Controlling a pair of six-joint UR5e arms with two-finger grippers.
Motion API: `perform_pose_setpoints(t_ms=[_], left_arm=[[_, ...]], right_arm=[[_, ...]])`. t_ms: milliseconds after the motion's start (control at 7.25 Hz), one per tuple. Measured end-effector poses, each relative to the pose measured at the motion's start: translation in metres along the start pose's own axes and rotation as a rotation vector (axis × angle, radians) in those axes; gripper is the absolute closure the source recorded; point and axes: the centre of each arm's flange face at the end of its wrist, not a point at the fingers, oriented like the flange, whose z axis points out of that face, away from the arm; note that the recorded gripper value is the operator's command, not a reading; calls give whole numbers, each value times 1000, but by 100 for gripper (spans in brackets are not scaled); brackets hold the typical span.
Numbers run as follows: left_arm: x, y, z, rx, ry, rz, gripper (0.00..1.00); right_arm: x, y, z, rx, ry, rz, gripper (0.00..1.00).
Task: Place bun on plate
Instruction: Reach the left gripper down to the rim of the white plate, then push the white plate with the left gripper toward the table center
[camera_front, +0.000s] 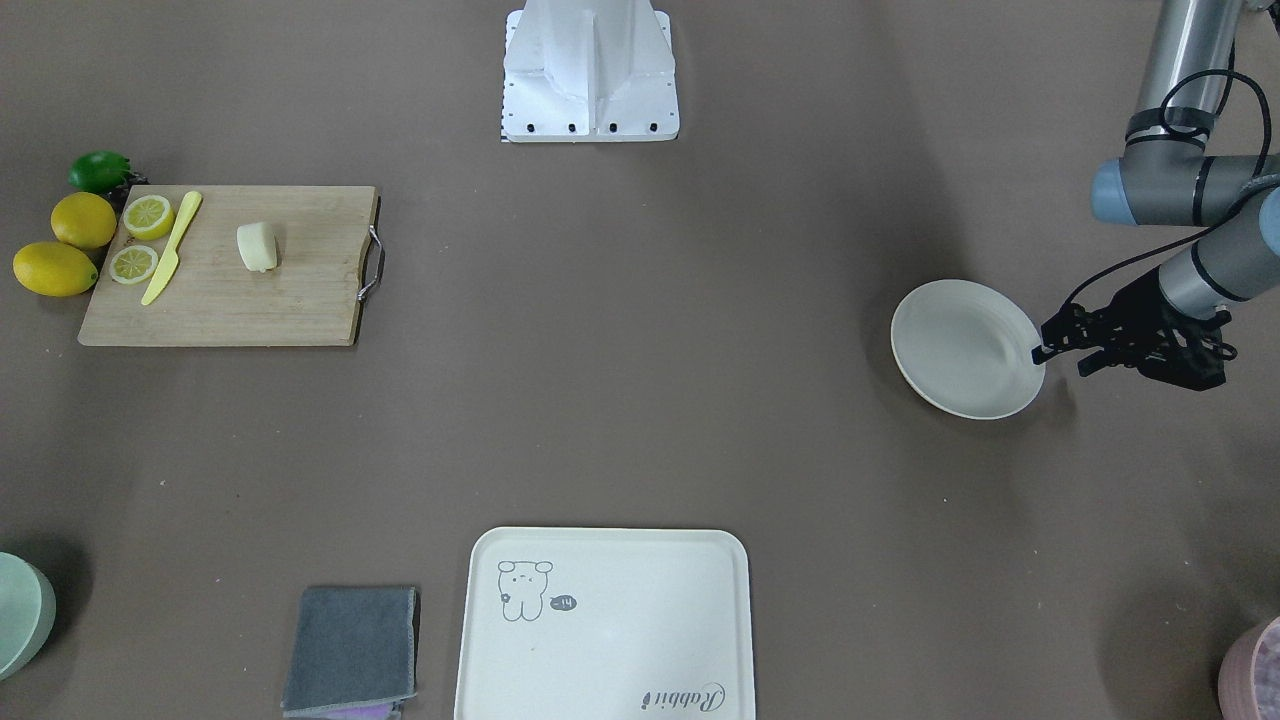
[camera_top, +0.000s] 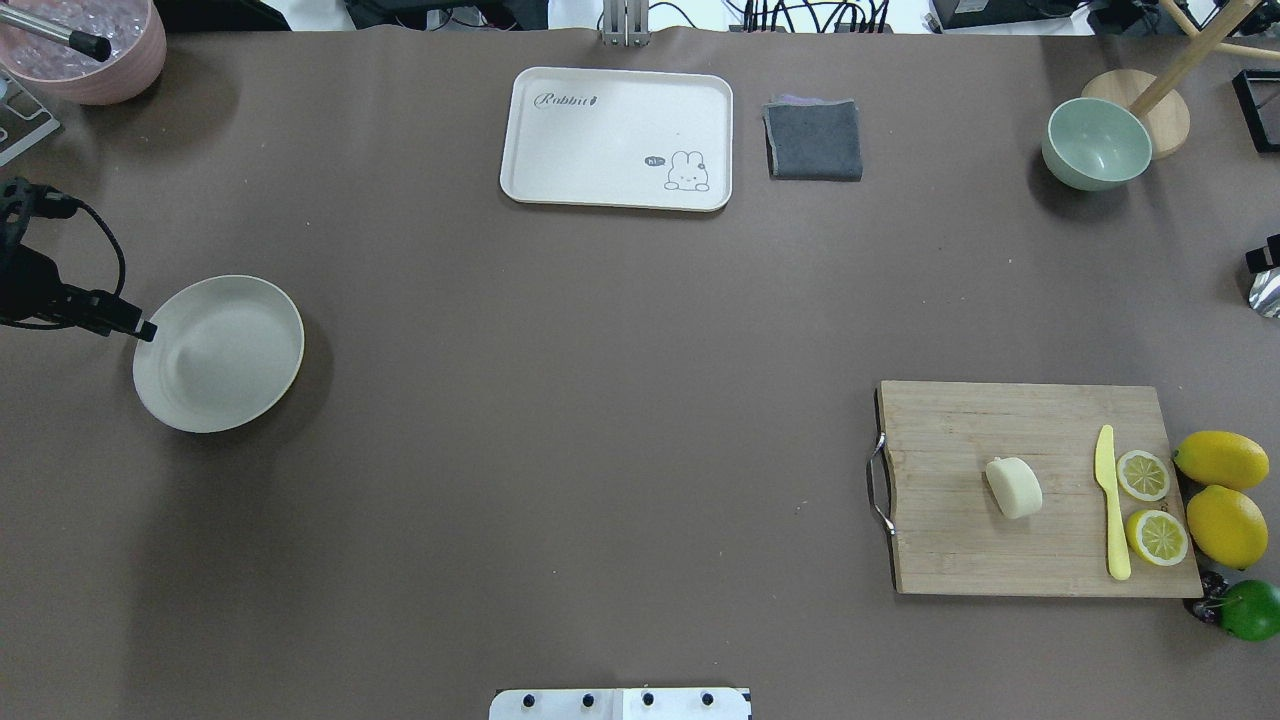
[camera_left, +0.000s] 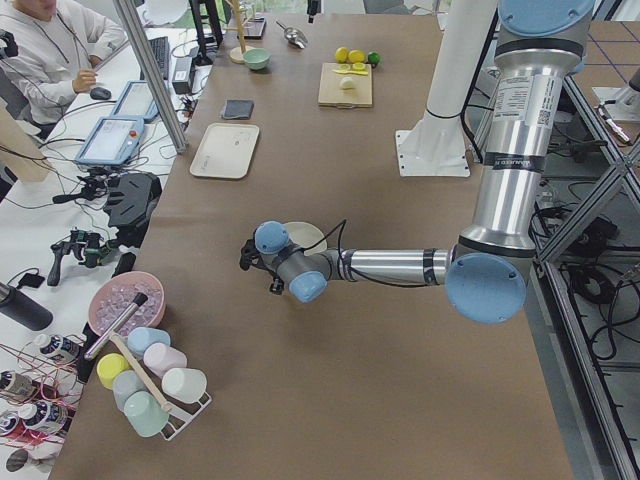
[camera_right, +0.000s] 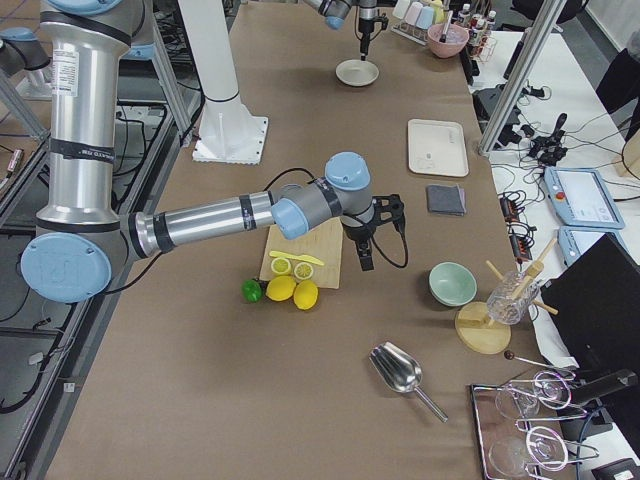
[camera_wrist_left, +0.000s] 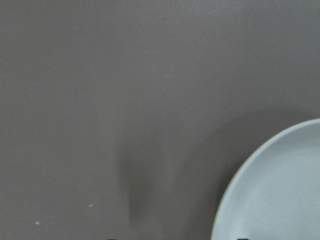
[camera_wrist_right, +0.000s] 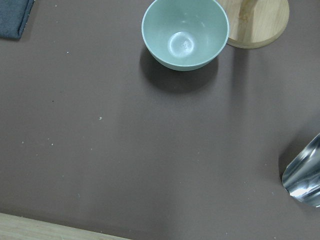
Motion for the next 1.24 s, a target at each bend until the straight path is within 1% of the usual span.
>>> perform_pose_setpoints(t_ms=[138, 276, 552, 690, 966, 1241], left_arm=[[2, 3, 1, -9, 17, 6, 50], [3, 5, 1, -13, 31, 12, 63], [6, 6, 0, -14, 45, 22, 95], [8, 6, -1, -15, 54, 27, 100], [11, 6, -2, -16, 68, 27, 100], [26, 1, -9, -5, 88, -11, 100]], right_arm=[[0, 0, 0, 0, 0, 0, 0], [0, 0, 0, 0, 0, 0, 0], [0, 0, 0, 0, 1, -1, 0], [0, 0, 0, 0, 0, 0, 0], [0, 0, 0, 0, -1, 0, 0], [0, 0, 0, -1, -1, 0, 0]])
